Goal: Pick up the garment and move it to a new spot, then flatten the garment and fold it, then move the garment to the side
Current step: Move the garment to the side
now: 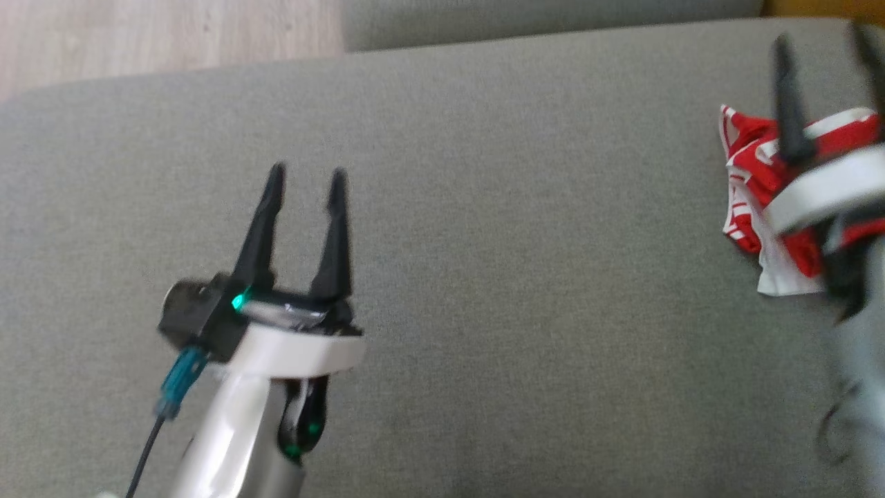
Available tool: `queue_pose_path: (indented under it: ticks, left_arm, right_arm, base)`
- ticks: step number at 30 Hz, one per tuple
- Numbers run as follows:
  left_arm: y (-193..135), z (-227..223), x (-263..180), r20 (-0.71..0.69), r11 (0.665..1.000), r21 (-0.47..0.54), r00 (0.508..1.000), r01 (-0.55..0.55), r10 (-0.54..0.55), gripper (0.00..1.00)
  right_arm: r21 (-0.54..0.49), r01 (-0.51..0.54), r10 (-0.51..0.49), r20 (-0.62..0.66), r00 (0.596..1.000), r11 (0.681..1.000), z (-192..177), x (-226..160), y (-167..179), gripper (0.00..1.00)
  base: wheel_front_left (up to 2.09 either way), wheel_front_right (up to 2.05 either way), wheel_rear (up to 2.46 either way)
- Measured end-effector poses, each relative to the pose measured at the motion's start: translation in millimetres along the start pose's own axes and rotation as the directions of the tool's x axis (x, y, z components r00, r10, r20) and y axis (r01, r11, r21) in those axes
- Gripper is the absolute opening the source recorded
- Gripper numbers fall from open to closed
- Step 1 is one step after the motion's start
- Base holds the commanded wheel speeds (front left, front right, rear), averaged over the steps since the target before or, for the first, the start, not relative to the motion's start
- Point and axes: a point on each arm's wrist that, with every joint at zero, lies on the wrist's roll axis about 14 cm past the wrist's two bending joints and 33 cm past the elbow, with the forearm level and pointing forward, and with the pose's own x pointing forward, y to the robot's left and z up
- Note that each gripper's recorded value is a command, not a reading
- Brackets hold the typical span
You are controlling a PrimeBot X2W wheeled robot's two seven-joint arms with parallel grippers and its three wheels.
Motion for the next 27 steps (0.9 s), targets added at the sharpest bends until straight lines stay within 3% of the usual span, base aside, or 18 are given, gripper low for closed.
queue_pose_path:
  ticks: [7, 11, 18, 27]
  left_arm:
    - [27, 1, -40, -0.022, 0.993, 0.027, 0.993, -0.119, 0.119, 1.0]
    - [50, -11, -67, -0.066, 0.975, 0.008, 0.973, -0.221, 0.221, 1.0]
    - [71, -20, -91, -0.104, 0.951, 0.003, 0.946, -0.308, 0.307, 1.0]
    - [78, -9, -91, -0.069, 0.943, 0.045, 0.941, -0.329, 0.331, 1.0]
  right_arm:
    - [0.216, -0.05, 0.041, 0.044, 0.998, 0.975, -18, -40, 60, 1.0]
    - [0.3, -0.019, 0.0, 0.065, 0.998, 0.954, -29, -60, 67, 1.0]
    - [0.363, 0.012, -0.011, -0.005, 1.0, 0.932, -63, -87, 75, 1.0]
    - [0.376, -0.008, 0.009, -0.002, 1.0, 0.927, -63, -90, 83, 1.0]
  base:
    - [0.0, 0.0, 0.0]
    - [0.0, 0.0, 0.0]
    - [0.0, 0.0, 0.0]
    - [0.0, 0.0, 0.0]
